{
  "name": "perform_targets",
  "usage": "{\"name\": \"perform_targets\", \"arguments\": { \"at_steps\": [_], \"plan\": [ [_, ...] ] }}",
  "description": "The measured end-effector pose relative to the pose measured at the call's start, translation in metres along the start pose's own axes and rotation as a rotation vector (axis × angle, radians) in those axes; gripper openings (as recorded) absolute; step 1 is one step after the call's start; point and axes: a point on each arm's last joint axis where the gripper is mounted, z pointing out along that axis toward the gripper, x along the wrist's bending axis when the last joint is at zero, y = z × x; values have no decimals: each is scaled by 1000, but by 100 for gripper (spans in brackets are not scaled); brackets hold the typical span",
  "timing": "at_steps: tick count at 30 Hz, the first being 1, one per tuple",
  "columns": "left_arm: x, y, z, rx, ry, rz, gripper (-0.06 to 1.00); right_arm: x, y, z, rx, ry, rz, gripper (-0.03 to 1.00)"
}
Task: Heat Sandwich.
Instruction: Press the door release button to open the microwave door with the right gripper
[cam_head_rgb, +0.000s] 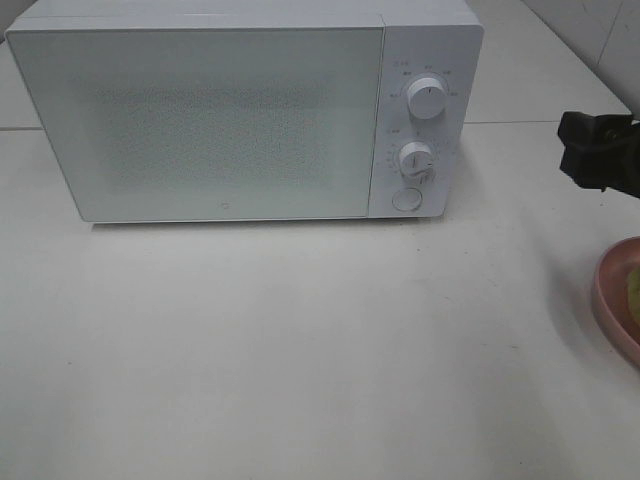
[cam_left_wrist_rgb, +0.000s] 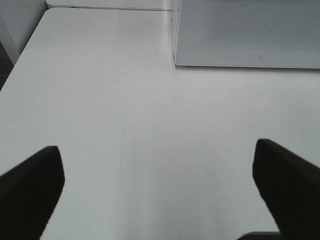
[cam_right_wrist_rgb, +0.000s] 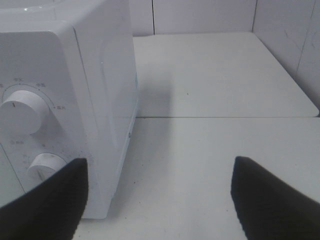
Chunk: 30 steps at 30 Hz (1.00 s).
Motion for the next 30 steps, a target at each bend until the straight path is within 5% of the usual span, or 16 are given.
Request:
{"name": "perform_targets", "arguments": {
  "at_steps": [30],
  "plan": [
    [0, 0, 0, 0, 0, 0, 97, 86, -77, -1, 74, 15, -91, 76]
  ]
}}
